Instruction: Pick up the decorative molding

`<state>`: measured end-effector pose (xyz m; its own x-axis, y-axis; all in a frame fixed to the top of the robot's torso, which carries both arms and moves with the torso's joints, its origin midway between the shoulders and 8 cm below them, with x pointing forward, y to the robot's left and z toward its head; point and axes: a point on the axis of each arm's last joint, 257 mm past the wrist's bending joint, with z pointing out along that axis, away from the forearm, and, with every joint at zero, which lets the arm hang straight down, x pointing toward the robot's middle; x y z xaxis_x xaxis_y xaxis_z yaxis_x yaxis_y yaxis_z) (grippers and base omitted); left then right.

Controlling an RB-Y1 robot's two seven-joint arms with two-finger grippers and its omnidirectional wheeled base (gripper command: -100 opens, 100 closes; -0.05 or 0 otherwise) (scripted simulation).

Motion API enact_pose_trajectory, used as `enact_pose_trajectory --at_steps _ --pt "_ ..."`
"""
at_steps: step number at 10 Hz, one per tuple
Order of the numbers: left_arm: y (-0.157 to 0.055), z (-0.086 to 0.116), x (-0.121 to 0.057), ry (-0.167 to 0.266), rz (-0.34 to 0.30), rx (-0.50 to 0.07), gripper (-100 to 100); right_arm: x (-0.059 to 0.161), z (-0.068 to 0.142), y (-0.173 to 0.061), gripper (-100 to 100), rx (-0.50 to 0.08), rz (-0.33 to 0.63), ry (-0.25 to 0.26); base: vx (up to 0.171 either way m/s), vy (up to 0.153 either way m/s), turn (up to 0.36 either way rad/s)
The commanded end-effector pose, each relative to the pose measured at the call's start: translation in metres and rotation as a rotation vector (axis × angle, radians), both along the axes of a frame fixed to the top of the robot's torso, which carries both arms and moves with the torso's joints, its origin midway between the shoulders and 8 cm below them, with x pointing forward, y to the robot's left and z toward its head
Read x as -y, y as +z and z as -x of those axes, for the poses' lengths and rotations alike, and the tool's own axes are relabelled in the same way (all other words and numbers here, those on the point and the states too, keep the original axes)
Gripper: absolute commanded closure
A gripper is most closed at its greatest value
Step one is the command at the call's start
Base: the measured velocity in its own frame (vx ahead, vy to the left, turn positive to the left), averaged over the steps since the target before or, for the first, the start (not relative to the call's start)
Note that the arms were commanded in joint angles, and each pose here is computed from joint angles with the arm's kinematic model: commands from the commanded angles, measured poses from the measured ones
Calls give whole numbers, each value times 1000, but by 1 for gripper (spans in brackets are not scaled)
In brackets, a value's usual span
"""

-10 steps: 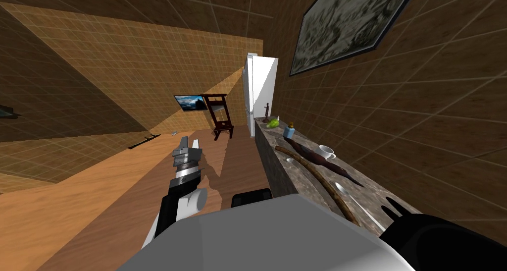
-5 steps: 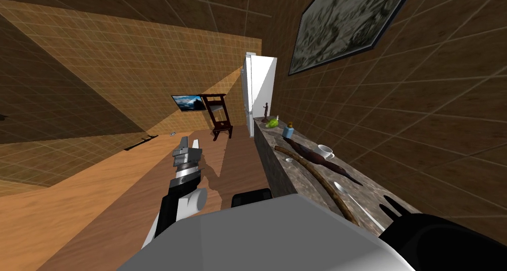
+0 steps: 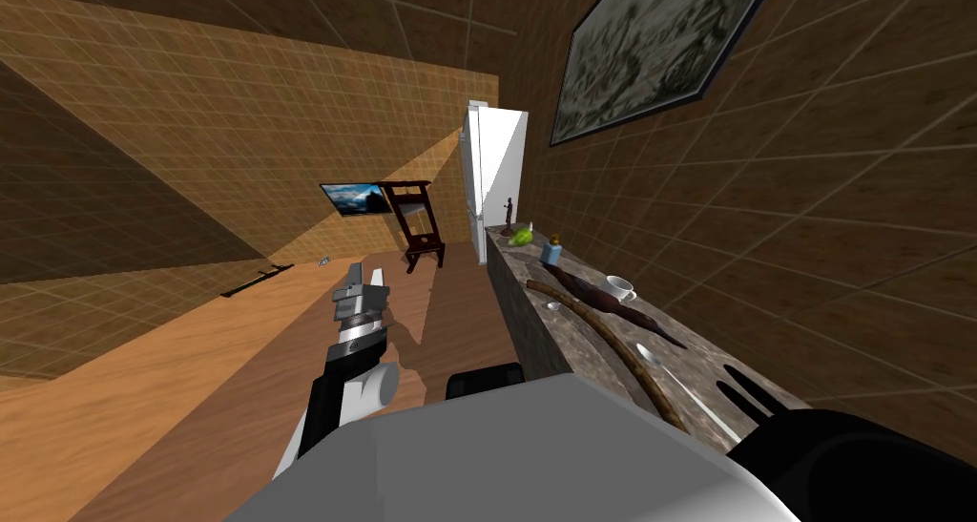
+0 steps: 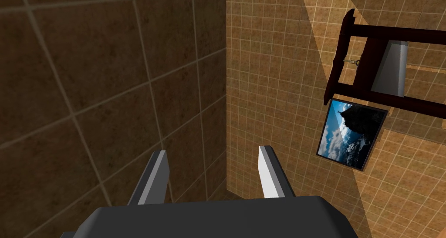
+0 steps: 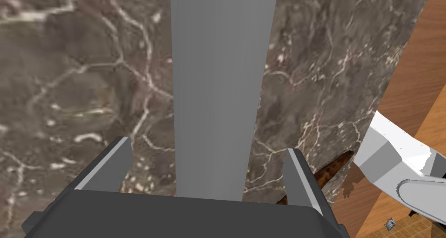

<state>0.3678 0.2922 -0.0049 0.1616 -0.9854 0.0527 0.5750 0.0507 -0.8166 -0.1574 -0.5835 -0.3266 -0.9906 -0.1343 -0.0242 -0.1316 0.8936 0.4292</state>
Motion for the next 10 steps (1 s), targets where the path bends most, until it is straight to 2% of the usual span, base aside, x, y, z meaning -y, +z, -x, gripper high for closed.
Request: enact_pose_trajectory --at_steps 1,3,4,5,6,8,9,10 --pt "0 0 0 0 0 0 0 1 0 -1 -100 -11 -1 10 -1 6 -44" --pt "0 0 0 0 0 0 0 3 -18 -5 -100 9 -1 24 0 5 -93" --pt "0 0 0 0 0 0 0 4 -13 -5 -100 -11 1 31 0 5 -32" --pt "0 0 0 0 0 0 0 5 -21 -7 -100 -2 1 37 -1 3 -50" --pt "0 0 0 0 0 0 0 5 -19 -7 -100 -11 2 40 -1 3 -48" --pt "0 0 0 0 0 0 0 7 -36 -11 -100 6 4 50 -2 4 -90" --pt "0 0 0 0 0 0 0 8 -31 -11 -100 -13 6 56 -1 6 -37" --pt "0 0 0 0 0 0 0 8 -32 -10 -100 -5 5 54 0 0 0"
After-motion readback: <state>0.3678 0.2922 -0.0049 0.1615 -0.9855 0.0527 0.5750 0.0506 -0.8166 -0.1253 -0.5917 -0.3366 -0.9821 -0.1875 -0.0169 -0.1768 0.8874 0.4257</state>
